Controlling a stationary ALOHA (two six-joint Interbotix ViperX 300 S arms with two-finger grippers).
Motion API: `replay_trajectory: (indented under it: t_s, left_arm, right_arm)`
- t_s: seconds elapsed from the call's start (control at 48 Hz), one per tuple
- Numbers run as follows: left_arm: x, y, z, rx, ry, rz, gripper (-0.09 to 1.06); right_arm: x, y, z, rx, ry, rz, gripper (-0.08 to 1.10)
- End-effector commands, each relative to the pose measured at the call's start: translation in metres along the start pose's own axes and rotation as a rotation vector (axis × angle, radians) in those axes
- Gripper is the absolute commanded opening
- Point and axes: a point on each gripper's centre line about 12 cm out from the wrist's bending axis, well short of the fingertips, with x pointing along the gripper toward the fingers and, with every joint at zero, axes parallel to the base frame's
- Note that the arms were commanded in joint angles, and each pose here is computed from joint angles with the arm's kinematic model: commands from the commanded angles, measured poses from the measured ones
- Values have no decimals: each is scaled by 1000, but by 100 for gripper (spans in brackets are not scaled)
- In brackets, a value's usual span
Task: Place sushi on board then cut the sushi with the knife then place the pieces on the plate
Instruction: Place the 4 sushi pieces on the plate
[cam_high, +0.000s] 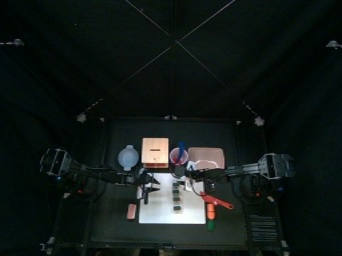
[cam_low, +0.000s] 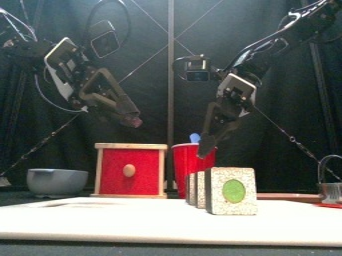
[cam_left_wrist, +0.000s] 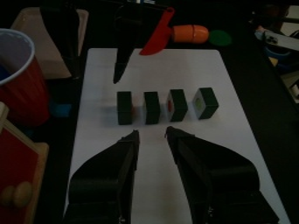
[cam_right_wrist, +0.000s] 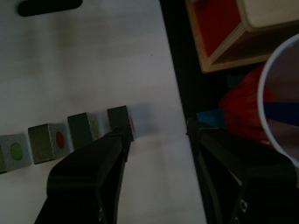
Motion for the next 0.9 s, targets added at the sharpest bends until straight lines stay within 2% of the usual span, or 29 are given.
replay_trajectory:
  t_s: [0.021, 0.333, 0.708, 0.896]
  left_arm:
    - [1, -1, 5, 0, -15, -2, 73]
    - [1, -1, 1, -2, -5, -1, 73]
    - [1, 0, 0, -5, 0, 1, 73]
    - [2, 0, 0, -16, 2, 4, 73]
  right_arm:
    - [-3, 5, 15, 9, -39, 14, 87]
    - [11, 23, 17, 23, -18, 49, 87]
    - [26, 28, 5, 23, 33, 50, 86]
    - [35, 26, -2, 25, 62, 43, 84]
